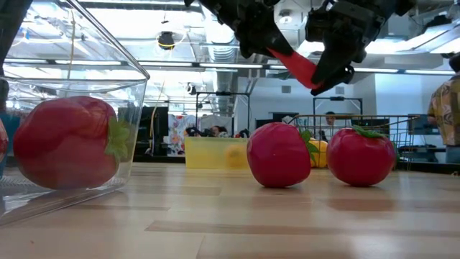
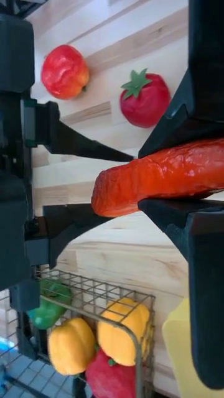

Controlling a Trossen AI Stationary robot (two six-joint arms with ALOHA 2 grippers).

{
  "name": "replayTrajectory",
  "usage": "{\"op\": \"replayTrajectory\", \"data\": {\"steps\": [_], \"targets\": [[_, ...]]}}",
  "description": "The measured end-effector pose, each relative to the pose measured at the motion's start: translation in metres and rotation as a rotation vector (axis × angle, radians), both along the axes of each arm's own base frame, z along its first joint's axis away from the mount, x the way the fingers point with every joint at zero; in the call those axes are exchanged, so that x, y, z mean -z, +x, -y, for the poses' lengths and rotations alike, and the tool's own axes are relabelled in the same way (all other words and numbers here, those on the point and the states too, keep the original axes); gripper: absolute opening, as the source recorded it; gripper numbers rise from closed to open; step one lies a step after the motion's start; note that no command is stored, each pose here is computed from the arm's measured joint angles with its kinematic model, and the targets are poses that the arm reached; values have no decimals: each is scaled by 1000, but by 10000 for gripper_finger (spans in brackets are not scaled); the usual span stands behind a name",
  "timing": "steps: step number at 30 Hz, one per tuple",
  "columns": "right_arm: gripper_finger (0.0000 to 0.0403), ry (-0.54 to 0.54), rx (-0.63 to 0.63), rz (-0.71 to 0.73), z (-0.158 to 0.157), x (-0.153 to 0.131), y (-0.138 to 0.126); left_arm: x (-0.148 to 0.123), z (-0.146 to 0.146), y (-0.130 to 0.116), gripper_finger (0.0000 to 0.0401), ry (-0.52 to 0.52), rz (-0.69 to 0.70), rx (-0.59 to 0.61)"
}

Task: Sort produce into baskets
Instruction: Put the carrot into the blue bin

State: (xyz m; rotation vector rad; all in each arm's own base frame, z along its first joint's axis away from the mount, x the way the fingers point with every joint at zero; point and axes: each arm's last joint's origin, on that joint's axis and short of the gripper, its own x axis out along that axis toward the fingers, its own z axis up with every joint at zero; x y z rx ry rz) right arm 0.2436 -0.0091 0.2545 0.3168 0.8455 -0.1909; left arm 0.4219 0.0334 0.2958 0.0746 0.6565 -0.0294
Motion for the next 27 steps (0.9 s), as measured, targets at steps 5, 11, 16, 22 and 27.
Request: {"op": "replayTrajectory", "data": {"steps": [5, 11, 16, 22, 27], "targets": [[253, 2, 1, -23, 0, 3, 0, -3, 1, -8, 78, -8, -46, -6], [255, 3, 1, -25, 0, 3, 0, -11, 2, -27, 78, -34, -148, -25], [255, 3, 1, -29, 0, 3, 0, -21, 6, -56, 79, -126, -298, -44], [255, 2, 2, -28, 0, 3, 0, -36, 21, -102, 79, -263, -523, -116], [255, 2, 2, -28, 0, 3, 0, -46, 44, -130, 79, -305, -656, -173]]}}
